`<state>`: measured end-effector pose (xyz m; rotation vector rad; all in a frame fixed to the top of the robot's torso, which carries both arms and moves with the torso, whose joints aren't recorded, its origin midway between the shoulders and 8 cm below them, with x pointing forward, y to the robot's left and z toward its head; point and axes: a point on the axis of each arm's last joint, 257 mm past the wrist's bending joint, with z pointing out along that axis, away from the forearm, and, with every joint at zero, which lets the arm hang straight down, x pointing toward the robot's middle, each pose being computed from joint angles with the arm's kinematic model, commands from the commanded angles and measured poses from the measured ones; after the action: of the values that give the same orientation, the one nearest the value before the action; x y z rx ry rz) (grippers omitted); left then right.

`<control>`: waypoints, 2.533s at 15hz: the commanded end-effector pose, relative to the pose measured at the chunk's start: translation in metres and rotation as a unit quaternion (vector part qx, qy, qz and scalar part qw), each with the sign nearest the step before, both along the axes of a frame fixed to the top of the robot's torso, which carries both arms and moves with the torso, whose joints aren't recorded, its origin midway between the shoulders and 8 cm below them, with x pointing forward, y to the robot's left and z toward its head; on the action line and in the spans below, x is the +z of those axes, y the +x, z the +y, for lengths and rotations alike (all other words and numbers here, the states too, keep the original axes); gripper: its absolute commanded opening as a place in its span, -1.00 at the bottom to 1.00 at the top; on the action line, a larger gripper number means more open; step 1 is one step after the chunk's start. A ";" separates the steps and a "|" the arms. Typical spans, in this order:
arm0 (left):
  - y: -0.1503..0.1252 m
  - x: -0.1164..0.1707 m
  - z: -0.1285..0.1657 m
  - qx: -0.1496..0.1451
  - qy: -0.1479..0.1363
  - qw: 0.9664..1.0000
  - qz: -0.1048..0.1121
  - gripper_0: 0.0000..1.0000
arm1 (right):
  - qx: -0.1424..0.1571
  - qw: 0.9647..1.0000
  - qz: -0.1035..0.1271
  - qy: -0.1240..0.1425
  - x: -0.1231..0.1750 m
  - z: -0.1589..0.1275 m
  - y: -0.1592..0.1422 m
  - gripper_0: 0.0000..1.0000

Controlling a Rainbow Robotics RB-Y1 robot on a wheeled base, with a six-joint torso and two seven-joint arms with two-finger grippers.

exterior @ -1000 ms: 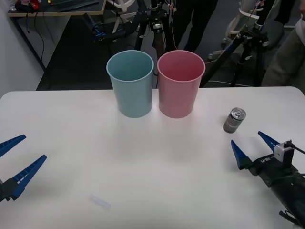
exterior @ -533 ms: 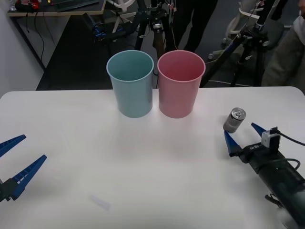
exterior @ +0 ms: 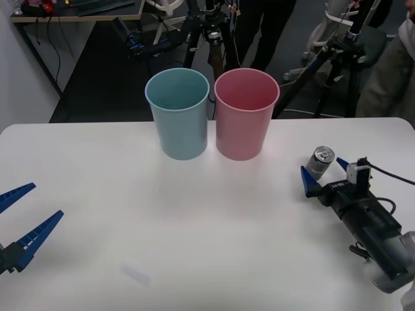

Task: Grasp the object on the table and drop it into the matching bin: aluminum can to the light blue bin, PET bottle to the pink bin.

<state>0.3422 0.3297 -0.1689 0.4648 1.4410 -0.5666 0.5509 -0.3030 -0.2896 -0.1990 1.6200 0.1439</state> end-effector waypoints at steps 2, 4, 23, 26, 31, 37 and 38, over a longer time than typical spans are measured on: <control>0.000 0.000 0.000 0.000 0.000 1.000 0.000 1.00 | -0.006 1.000 0.006 0.003 0.000 0.003 0.015 1.00; 0.000 0.000 0.000 0.000 0.000 1.000 0.000 1.00 | -0.006 1.000 0.011 0.006 -0.003 0.005 0.023 1.00; 0.000 0.000 0.000 0.000 0.000 1.000 0.000 1.00 | -0.003 1.000 0.013 0.004 -0.002 0.010 0.031 -1.00; 0.000 0.000 0.000 0.000 0.000 1.000 0.000 1.00 | 0.000 1.000 0.010 0.005 0.000 0.012 0.030 -1.00; 0.000 0.000 0.000 0.000 0.000 1.000 0.000 1.00 | 0.007 1.000 -0.011 0.002 0.018 0.017 0.026 -1.00; 0.000 0.000 0.000 0.000 0.000 1.000 0.000 1.00 | 0.060 0.996 -0.062 -0.016 0.060 0.058 -0.009 -1.00; 0.000 0.000 0.000 0.000 0.000 1.000 0.000 1.00 | 0.075 0.994 -0.073 -0.016 0.071 0.070 -0.019 -1.00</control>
<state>0.3423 0.3297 -0.1689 0.4649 1.4409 -0.5667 0.5386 -0.2418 -0.2265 -0.3300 1.4809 0.1998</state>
